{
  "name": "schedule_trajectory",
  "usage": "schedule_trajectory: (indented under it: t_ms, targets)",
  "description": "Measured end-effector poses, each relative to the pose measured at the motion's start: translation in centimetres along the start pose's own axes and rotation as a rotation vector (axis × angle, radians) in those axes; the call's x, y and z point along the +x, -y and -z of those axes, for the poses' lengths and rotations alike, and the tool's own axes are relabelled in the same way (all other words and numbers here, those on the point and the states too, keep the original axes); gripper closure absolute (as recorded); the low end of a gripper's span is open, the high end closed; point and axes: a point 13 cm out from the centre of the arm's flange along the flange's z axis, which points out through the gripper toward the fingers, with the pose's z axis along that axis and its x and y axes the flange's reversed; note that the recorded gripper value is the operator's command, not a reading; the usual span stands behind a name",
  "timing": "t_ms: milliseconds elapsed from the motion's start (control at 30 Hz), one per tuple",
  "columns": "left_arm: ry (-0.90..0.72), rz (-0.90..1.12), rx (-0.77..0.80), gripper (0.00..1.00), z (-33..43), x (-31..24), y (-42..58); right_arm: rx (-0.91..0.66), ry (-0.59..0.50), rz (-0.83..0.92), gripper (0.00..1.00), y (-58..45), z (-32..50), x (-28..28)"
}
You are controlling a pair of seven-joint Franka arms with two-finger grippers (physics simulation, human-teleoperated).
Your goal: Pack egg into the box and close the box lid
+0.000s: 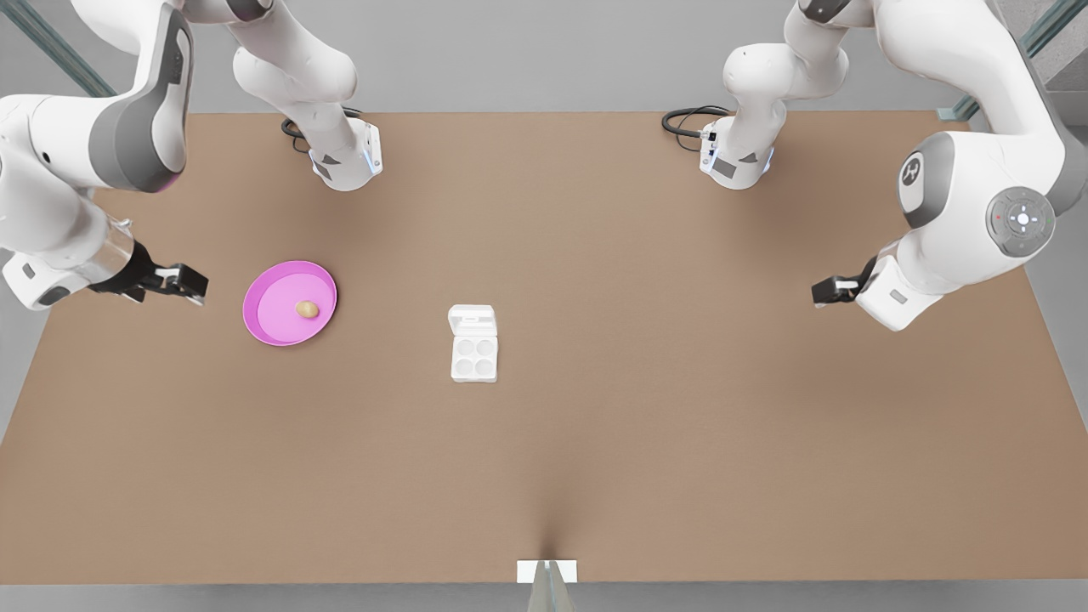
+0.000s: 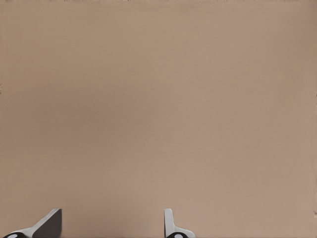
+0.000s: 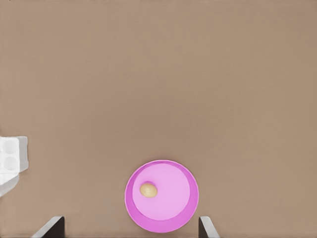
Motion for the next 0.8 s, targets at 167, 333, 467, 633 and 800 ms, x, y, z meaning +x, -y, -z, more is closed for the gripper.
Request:
schedule_trajectory:
  t_ms: [167,333,467,633,800]
  targets:
    - [0.050,-0.051,0.006,0.00,0.9,-1.4,4.2,-0.040,-0.105,0.024,0.00,-1.8,-5.4,-1.0]
    - [-0.008,-0.115,-0.012,0.00,-6.6,-4.3,10.1,-0.058,-0.318,0.021,0.00,-1.5,-16.3,1.3]
    - [0.013,-0.097,-0.011,0.00,-7.2,-5.3,10.0,-0.017,-0.393,0.123,0.00,-6.5,-23.2,12.2]
    - [0.035,-0.084,-0.008,0.00,-7.1,-5.9,10.2,-0.034,-0.310,0.083,0.00,-6.4,-29.8,10.7]
    - [0.045,-0.077,-0.006,0.00,-7.0,-6.1,10.5,-0.033,-0.225,0.062,0.00,-7.6,-32.9,9.0]
